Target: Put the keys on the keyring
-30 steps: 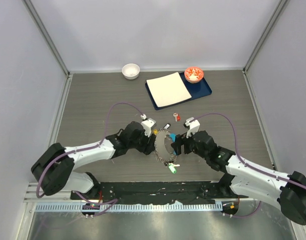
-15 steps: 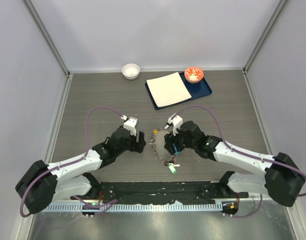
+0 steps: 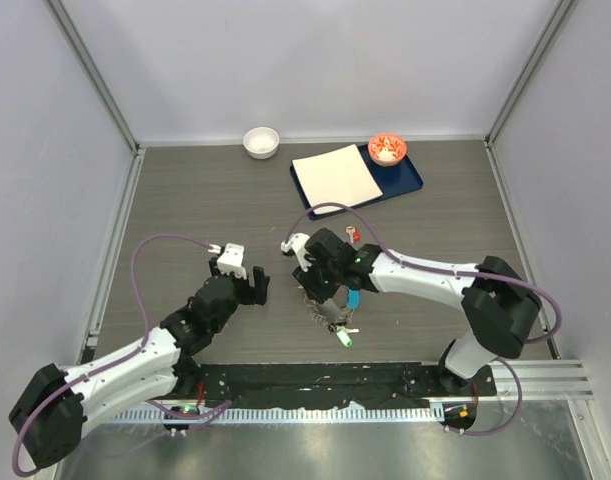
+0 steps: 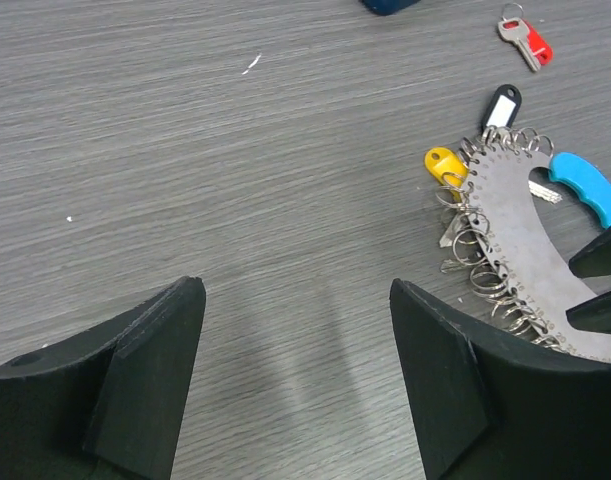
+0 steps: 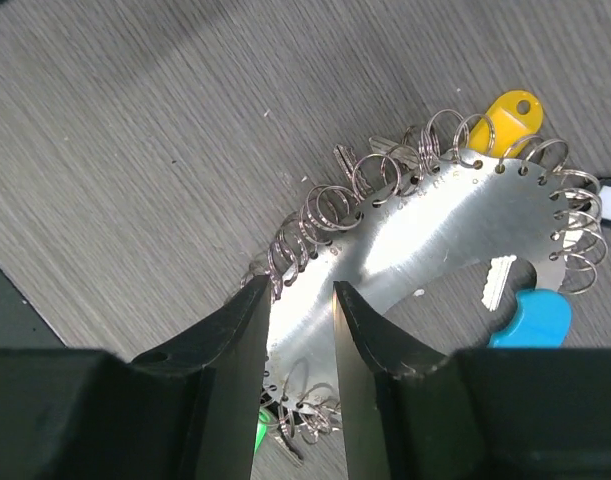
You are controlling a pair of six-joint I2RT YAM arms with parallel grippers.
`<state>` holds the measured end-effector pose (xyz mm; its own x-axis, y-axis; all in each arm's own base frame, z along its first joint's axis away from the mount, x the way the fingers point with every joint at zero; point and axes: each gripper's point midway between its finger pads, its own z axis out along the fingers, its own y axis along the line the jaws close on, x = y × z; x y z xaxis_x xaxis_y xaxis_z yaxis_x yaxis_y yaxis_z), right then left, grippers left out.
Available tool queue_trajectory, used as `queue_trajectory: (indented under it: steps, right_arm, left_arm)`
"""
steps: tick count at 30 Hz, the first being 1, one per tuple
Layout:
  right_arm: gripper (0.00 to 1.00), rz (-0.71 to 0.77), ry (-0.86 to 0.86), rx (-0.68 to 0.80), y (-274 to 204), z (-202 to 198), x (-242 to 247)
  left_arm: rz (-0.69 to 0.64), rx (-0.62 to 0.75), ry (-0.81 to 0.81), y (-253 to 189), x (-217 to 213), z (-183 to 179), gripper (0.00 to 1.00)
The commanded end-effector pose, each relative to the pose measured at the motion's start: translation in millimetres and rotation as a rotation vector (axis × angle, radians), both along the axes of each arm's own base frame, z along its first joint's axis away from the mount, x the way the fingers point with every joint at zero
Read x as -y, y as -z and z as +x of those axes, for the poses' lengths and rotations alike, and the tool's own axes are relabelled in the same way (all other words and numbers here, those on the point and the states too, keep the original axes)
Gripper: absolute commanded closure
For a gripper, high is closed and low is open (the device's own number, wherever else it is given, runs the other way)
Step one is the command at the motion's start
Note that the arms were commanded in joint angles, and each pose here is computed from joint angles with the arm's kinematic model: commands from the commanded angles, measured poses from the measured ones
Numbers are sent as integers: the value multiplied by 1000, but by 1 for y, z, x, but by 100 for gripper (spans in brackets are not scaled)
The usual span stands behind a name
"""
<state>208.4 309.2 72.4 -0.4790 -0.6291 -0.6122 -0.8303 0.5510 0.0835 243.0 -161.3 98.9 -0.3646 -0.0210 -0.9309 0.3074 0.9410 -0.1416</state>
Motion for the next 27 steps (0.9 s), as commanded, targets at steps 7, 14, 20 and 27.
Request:
queue_trajectory:
  steps: [7,14,20,27]
  right_arm:
    - [66,-172,-83,8,10,1,-17]
    - [71,-258,-73,21,20,2,-14]
    - [71,-298,-74,24,27,-1,-14]
    - [77,-319,-79,33,33,-1,-16]
  left_arm:
    - [-17,99,-51,-19,-12,7,21]
    - [-17,97,-48,-19,-12,6,21]
    - [-26,106,-52,-21,-13,5,21]
    - [-30,110,-55,-22,-14,5,21]
